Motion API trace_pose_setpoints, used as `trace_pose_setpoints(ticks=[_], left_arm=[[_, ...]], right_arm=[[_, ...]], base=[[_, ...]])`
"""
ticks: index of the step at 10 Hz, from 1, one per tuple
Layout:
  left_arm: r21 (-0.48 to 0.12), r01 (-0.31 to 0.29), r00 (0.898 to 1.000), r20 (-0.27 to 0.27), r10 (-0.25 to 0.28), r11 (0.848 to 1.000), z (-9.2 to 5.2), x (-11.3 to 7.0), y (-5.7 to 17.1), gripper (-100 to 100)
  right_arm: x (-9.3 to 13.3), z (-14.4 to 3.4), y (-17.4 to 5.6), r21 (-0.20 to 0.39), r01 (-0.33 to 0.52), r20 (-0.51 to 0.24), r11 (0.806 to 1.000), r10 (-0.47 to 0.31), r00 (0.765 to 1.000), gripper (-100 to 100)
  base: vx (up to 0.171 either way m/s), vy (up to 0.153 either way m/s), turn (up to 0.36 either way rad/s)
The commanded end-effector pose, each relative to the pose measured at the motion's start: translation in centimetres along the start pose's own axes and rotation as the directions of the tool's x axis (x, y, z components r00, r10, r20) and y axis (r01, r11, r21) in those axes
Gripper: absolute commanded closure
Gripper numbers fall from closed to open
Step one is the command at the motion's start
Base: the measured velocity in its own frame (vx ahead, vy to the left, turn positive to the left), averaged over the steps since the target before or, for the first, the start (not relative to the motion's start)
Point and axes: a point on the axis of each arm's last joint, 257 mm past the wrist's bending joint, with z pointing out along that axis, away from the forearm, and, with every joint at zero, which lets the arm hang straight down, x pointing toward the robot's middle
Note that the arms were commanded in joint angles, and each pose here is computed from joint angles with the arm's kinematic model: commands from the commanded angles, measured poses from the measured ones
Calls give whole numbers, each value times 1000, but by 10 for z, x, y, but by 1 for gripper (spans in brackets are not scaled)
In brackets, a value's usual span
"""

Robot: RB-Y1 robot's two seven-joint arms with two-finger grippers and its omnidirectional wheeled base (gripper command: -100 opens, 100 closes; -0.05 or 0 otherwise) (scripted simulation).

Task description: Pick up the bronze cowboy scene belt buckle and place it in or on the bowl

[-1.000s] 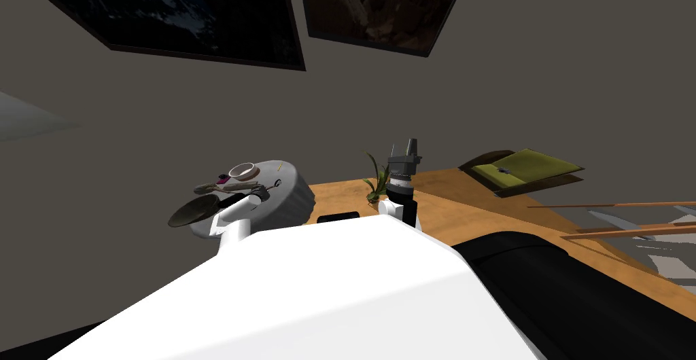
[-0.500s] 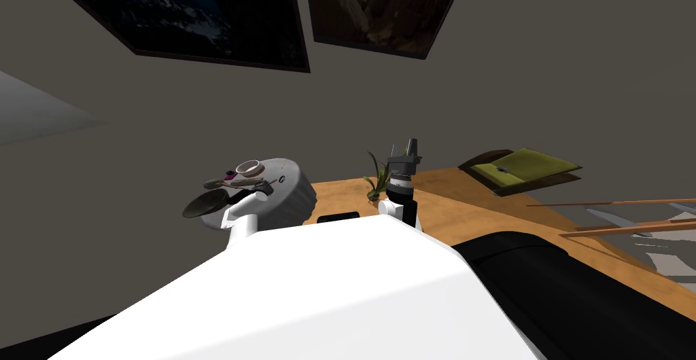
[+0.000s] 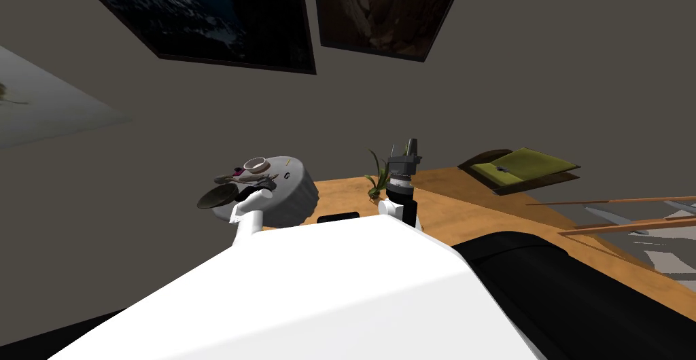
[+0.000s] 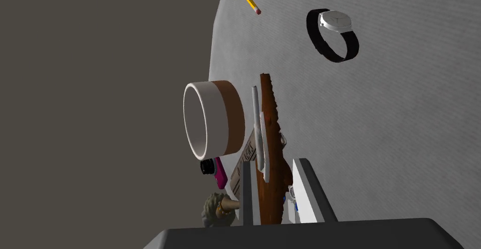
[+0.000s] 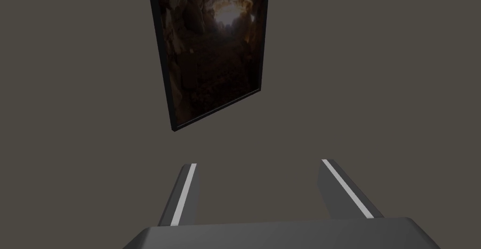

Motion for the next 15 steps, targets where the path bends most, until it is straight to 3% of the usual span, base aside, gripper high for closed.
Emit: trace_pose_setpoints(ticks=[1, 7, 8, 10, 15], left_arm=[[24, 23, 1000, -16, -23, 999, 6, 13, -3, 100], [132, 66, 997, -45, -61, 989, 12, 35, -24, 100], [132, 83, 995, -62, -76, 988, 16, 46, -20, 100], [166, 85, 995, -62, -76, 983, 14, 45, -29, 100], [218, 125, 989, -107, -104, 968, 20, 71, -28, 100]], right_arm=[[0, 0, 0, 0, 0, 0, 1000, 0, 1000, 0], [0, 0, 0, 0, 0, 0, 1000, 0, 1000, 0], [0, 0, 0, 0, 0, 0, 1000, 0, 1000, 0], [0, 0, 0, 0, 0, 0, 1000, 0, 1000, 0], [0, 0, 0, 0, 0, 0, 1000, 0, 1000, 0]], base=[[-46, 55, 35], [-53, 70, 12], [-58, 90, 25], [-43, 74, 4], [-23, 104, 22]])
